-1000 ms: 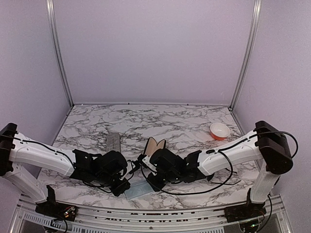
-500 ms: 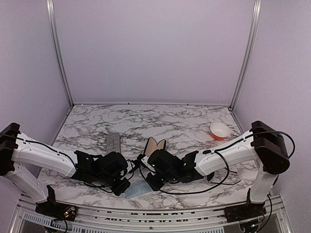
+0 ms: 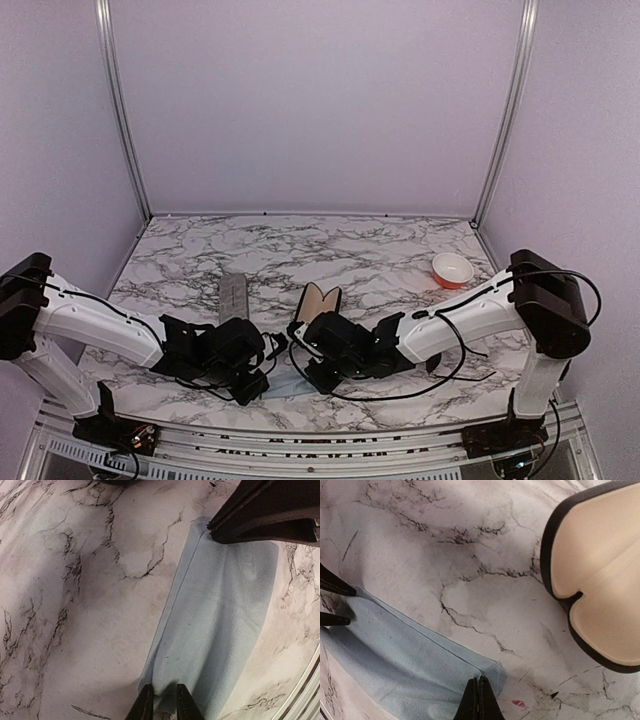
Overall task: Organize the sunglasses
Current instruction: Fold the glasses cleaning cloth at the center of the board.
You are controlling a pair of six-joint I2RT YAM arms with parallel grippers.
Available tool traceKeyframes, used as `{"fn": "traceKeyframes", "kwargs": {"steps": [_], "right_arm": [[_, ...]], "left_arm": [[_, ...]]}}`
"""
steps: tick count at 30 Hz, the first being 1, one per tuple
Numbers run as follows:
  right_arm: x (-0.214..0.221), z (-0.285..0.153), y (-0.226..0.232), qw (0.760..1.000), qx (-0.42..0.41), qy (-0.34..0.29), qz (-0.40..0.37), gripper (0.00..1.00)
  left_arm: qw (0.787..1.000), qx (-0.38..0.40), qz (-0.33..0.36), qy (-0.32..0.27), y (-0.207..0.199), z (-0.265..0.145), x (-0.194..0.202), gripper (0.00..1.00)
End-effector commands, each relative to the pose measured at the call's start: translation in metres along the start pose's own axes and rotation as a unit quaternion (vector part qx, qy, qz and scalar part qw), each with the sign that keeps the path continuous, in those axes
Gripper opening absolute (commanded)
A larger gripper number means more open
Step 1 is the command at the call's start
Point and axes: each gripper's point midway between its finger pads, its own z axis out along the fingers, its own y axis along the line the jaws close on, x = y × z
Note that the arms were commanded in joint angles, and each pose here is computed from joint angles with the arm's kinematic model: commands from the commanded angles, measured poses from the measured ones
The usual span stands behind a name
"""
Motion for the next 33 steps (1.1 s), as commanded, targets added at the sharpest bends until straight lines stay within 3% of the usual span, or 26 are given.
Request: {"fn": "traceKeyframes", "kwargs": {"steps": [1,5,10,20,22,25,31,33], "right_arm": [[0.002,0.004,-0.005,1.0,0.02,0.007,-0.003,0.0],[0.0,0.002,-0.006,1.0,0.025,0.003,0.0,0.03],[-0.005,-0.001,-0.008,0.999,0.033,-0.001,0.003,0.16],[-0.022,-0.015,-0.011,0.999,0.043,-0.026,0.007,0.39],[-0.025,-0.02,-0.012,0.998,0.046,-0.032,0.009,0.45],[-0.03,-0.027,-0.015,0.998,0.052,-0.043,0.01,0.53],[-0.035,-0.039,-0.022,0.996,0.068,-0.054,0.012,0.64],[-0.035,-0.043,-0.025,0.996,0.074,-0.057,0.014,0.67]], "left_arm": [[0.999,-0.017,-0.004,0.033,0.01,0.006,0.021,0.22],[1.0,-0.016,-0.007,0.015,0.011,-0.002,0.014,0.36],[0.999,-0.029,-0.016,-0.015,0.017,-0.018,0.001,0.49],[0.99,-0.096,-0.044,-0.091,0.045,-0.057,-0.025,0.63],[0.986,-0.117,-0.051,-0.111,0.054,-0.066,-0.03,0.72],[0.974,-0.157,-0.071,-0.147,0.072,-0.082,-0.034,0.98],[0.934,-0.244,-0.116,-0.233,0.11,-0.126,-0.036,0.99],[0.928,-0.237,-0.126,-0.26,0.112,-0.135,-0.034,0.99]]}}
